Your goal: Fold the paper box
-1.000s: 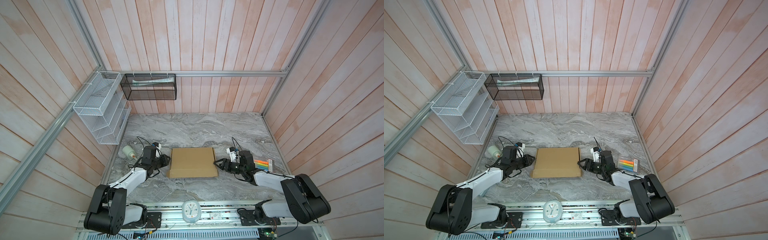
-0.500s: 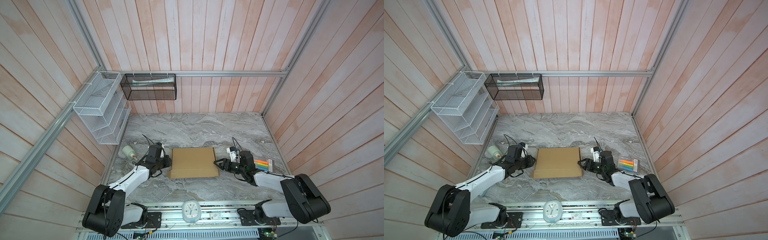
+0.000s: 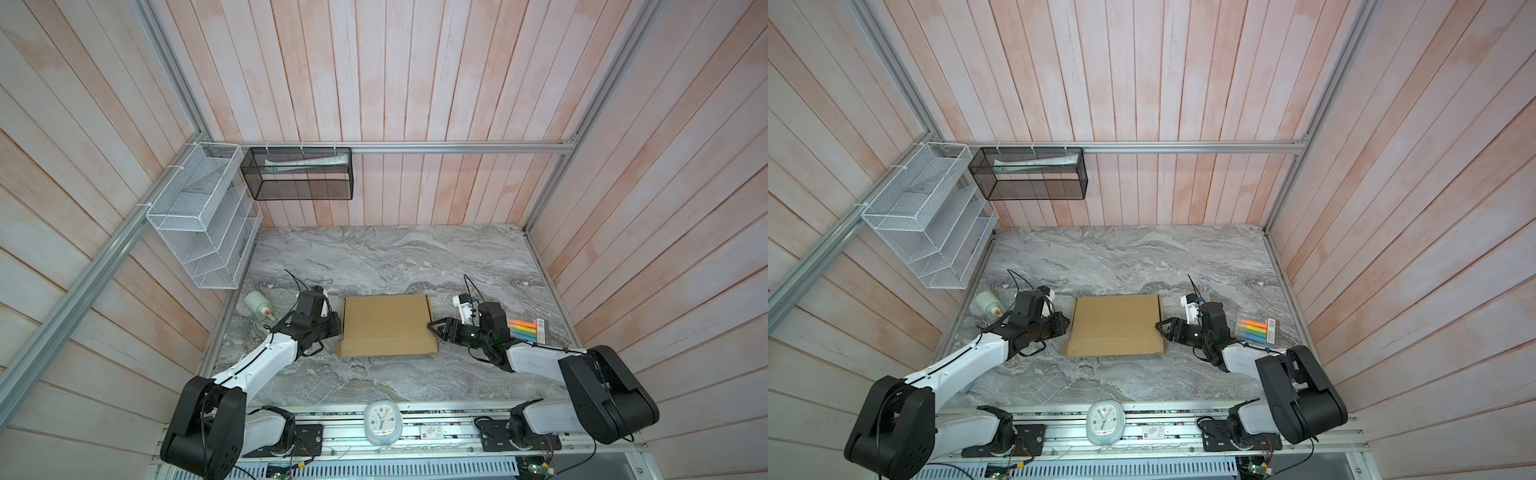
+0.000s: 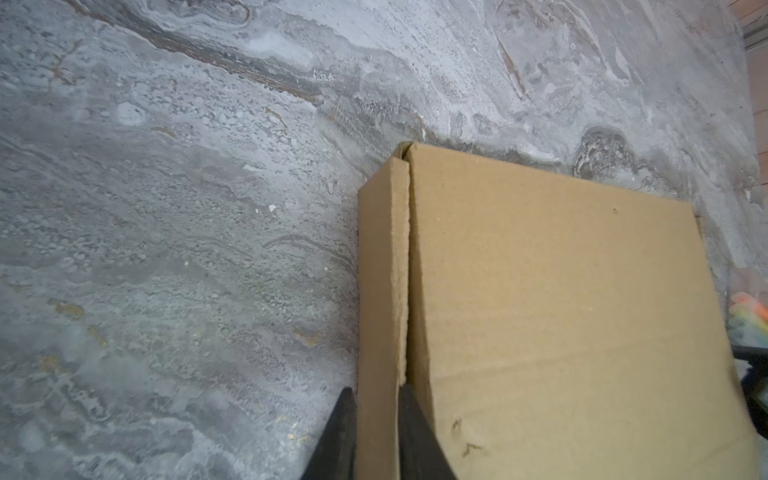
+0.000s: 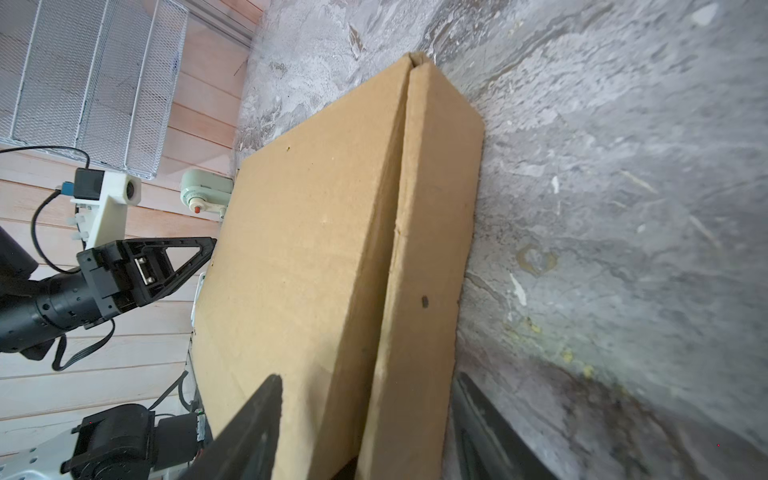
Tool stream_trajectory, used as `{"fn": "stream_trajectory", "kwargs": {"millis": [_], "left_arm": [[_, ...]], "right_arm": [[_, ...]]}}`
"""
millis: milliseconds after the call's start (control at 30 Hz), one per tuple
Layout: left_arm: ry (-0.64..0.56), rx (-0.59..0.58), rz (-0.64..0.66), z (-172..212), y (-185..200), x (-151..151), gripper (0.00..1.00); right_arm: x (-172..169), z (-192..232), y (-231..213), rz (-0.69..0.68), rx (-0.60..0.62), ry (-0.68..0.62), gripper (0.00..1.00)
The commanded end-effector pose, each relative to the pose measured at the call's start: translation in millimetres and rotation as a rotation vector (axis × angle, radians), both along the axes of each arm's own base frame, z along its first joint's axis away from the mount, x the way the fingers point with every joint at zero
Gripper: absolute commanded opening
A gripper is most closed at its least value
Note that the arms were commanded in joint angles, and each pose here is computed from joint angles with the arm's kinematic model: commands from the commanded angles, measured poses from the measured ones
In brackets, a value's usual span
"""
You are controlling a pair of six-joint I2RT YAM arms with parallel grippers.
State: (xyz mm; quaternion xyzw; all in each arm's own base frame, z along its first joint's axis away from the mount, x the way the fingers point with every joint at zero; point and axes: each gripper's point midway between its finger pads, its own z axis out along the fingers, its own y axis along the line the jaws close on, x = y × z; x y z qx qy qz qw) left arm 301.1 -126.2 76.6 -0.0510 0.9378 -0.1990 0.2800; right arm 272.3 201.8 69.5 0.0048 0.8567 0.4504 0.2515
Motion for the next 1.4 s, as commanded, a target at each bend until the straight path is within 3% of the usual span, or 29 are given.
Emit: {"fn": "stream_trajectory", "kwargs": {"millis": [0, 1067, 1367], "left_arm": [[-0.013, -0.009, -0.031, 7, -9, 4, 0.22], [0.047, 0.119, -0.050, -17, -7, 8, 0.22], [-0.017, 0.066, -0.032, -2, -11, 14, 0.09]], "right_arm": [[-2, -2, 1, 0.018, 0.001, -0.016, 0.65], [-4, 0, 0, 0.020, 0.013, -0.019, 0.65], [-5, 5, -4, 0.012, 0.011, -0.025, 0.65]]}}
